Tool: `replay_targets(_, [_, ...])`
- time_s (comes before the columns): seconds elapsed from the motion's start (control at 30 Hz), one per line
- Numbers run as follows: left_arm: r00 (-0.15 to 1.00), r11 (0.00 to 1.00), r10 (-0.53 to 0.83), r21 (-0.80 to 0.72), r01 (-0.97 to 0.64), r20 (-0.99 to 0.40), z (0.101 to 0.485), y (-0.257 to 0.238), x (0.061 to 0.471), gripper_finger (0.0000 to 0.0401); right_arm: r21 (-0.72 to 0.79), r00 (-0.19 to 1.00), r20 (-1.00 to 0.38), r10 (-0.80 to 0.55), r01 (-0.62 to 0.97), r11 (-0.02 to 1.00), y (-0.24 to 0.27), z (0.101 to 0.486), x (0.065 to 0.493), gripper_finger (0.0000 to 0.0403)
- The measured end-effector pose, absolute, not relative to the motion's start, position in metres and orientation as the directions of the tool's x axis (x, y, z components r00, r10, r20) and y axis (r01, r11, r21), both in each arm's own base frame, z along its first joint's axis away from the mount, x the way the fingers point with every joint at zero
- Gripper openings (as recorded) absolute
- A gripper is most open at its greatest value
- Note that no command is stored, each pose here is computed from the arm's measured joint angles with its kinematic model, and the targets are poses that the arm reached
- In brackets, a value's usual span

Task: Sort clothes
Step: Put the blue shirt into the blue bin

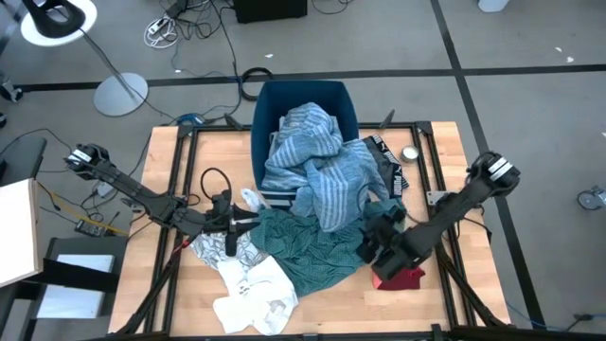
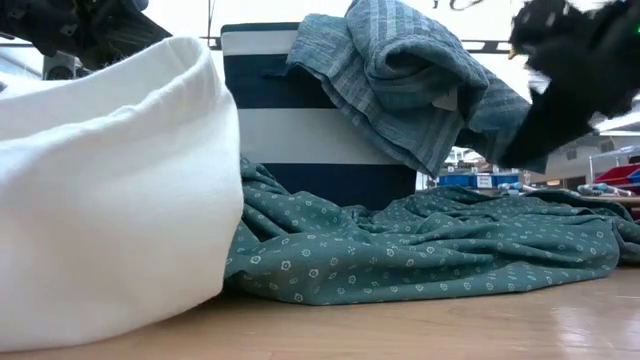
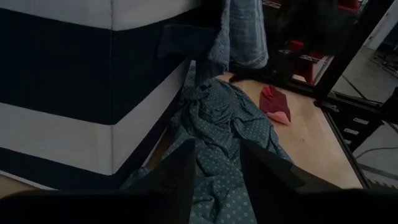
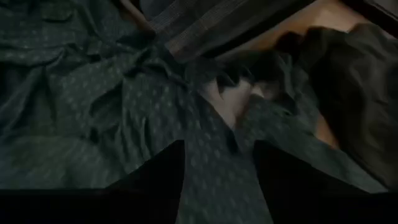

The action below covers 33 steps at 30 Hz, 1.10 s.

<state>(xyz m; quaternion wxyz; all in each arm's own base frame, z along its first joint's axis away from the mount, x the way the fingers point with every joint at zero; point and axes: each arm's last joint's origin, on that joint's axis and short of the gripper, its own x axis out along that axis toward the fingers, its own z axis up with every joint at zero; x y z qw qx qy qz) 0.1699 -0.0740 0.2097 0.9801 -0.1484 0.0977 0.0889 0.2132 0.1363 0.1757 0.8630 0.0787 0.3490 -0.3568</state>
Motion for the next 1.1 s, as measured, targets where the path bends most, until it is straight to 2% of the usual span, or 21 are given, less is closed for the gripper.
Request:
replay_targets(0.13, [0.965,0.940,0.145,-0.273,-0.203,-0.218,0.210,-0.074,0.170,0.0131,-0.123,0.540,-0.551,-0.636,0.702,0.702,0.127,0.148,0.223,0.0184])
replay_targets(0.27, [0.965,0.939,0.146,-0.276,-0.204,-0.218,0.210,-0.074,0.170,0.0131,-0.162,0.517,-0.488,-0.703,0.737,0.656,0.116,0.133,0.233,0.0154])
replay_targets(0.37, [0.965,0.939,0.146,-0.276,-0.204,-0.219,0.210,-0.074,0.170,0.0131,-0.192,0.510,-0.483,-0.711,0.731,0.655,0.110,0.128,0.244,0.0103])
replay_targets(0.47, [0.965,0.939,0.146,-0.275,-0.204,-0.220,0.210,-0.074,0.170,0.0131,-0.207,0.526,-0.465,-0.712,0.718,0.665,0.106,0.129,0.252,0.0026])
replay_targets(0.53, [0.965,0.939,0.146,-0.275,-0.205,-0.220,0.209,-0.074,0.170,0.0131,-0.213,0.537,-0.426,-0.728,0.723,0.658,0.103,0.134,0.256,0.0012])
replay_targets(0.73, [0.964,0.939,0.146,-0.275,-0.205,-0.220,0.209,-0.074,0.170,0.0131,-0.262,0.574,-0.300,-0.762,0.718,0.645,0.106,0.179,0.267,0.0004])
replay_targets(1.1, [0.967,0.938,0.145,-0.282,-0.202,-0.210,0.211,-0.074,0.170,0.0131,-0.415,0.666,-0.153,-0.730,0.627,0.659,0.106,0.308,0.295,0.0001])
